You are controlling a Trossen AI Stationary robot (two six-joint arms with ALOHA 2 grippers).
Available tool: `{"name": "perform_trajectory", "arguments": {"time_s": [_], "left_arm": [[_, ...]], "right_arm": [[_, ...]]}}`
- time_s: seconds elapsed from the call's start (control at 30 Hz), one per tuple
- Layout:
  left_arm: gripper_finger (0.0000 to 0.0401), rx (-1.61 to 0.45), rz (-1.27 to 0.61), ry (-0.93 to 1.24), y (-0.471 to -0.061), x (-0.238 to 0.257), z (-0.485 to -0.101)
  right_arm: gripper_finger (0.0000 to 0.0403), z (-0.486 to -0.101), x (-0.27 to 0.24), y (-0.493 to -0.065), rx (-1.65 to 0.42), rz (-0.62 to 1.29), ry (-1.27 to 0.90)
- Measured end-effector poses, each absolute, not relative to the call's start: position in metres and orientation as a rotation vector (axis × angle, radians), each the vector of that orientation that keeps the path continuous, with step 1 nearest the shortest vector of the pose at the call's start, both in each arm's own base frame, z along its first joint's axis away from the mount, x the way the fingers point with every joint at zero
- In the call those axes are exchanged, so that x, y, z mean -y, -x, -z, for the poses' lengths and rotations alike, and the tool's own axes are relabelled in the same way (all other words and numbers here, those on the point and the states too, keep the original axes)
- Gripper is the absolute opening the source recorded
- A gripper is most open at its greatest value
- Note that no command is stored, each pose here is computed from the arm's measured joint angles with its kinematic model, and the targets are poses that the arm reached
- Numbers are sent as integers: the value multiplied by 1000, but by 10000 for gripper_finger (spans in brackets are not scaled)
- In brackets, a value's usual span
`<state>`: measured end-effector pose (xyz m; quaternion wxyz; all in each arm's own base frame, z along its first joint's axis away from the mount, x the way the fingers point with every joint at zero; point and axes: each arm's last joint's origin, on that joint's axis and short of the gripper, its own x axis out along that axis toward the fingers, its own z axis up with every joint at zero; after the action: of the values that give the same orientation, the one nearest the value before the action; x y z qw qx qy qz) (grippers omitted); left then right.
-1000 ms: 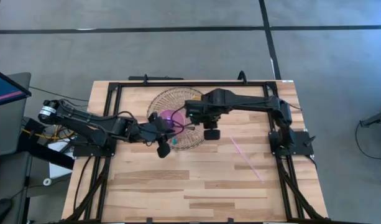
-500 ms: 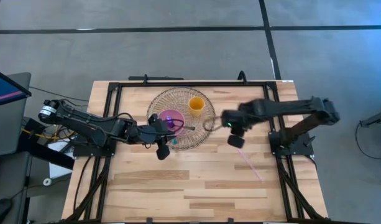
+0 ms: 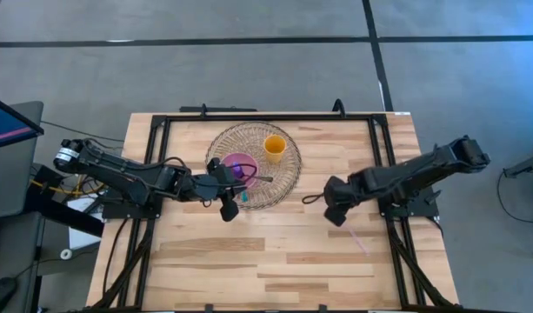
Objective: Pick & Place Utensil
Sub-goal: Put the pink straw on the orange cup
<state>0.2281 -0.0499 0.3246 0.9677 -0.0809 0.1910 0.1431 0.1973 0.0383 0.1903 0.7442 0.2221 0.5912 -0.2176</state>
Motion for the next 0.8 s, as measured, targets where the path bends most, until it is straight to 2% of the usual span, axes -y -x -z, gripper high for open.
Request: {"name": "perform_trajectory", "arguments": {"time_s": [0.37,0.8], "left_arm": [[65,-379,-288,167,-228,50,-325],[65,-375,-288,168,-229,50,-326]], "right_arm": [[82,-162,-35,-192,-1184,580,-544],[82,-140,-33,-186,-1104,594,-573]]}}
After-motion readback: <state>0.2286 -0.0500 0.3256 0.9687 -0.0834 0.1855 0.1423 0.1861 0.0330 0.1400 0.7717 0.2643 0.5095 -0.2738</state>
